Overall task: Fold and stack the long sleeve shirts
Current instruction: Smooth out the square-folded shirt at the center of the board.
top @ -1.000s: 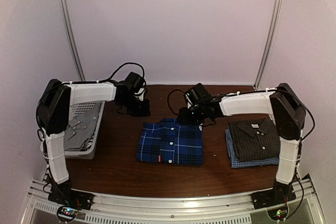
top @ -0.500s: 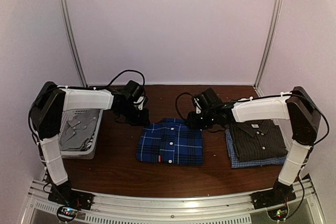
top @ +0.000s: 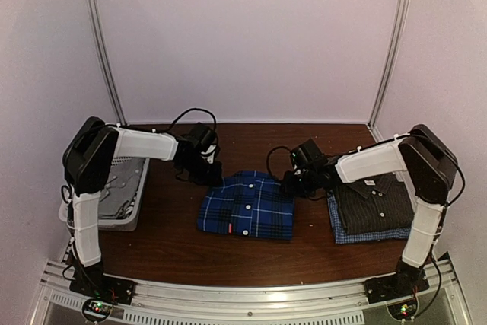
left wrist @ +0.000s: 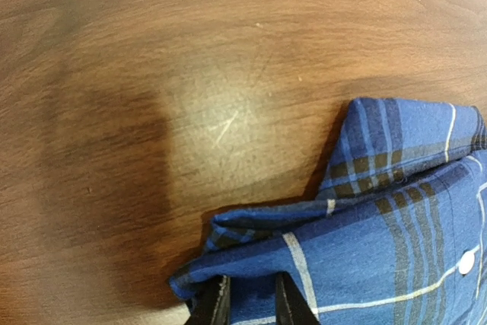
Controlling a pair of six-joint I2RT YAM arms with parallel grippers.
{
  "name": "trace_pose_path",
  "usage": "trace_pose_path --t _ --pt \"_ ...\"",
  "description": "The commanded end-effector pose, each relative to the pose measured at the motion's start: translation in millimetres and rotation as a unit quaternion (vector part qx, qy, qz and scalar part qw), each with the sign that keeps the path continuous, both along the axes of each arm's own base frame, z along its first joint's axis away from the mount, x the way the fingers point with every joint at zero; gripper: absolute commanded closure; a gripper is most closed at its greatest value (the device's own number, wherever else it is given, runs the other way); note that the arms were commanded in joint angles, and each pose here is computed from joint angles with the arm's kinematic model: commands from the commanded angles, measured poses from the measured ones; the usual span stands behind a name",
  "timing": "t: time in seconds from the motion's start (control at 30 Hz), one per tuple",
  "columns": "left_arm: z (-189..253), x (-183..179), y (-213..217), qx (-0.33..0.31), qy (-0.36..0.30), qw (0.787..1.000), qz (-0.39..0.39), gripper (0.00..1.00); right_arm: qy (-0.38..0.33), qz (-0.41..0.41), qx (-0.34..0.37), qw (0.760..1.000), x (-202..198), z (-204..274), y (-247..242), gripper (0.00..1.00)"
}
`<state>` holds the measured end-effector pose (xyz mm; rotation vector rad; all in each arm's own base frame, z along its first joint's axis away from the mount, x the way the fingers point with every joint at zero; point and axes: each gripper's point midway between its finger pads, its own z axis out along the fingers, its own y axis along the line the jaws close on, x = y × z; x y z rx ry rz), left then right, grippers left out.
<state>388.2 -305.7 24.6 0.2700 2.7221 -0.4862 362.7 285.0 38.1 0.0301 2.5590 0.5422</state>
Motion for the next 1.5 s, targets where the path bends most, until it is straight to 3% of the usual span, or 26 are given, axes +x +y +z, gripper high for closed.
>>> trace_pose_path --t 0.0,0.43,0.67,0.77,0.97,1.13,1.47 --pt "1 12 -2 -0.012 -0.006 1.000 0.009 0.77 0.024 -0.014 0.005 1.000 -3 -14 -10 0.64" --pt "26 -6 4 0.001 0.049 0.999 0.009 0.67 0.062 -0.014 0.000 0.998 -22 -3 -15 0.63" --pt "52 -28 -1 -0.015 0.024 0.999 -0.023 0.65 -0.001 0.005 -0.015 1.000 -24 32 -10 0.59" --pt "69 -48 -4 -0.010 -0.010 0.999 -0.052 0.64 -0.045 0.009 -0.038 0.998 -32 54 -7 0.56" --pt "98 -113 -41 -0.097 -0.033 0.988 -0.117 0.63 -0.085 0.023 -0.046 0.995 -67 97 26 0.52" --pt "86 -150 -62 -0.139 -0.010 0.979 -0.148 0.63 -0.092 0.044 -0.041 0.994 -98 115 61 0.52" --pt "38 -137 -55 -0.089 -0.003 0.989 -0.114 0.64 -0.066 0.056 -0.029 0.996 -107 71 88 0.53"
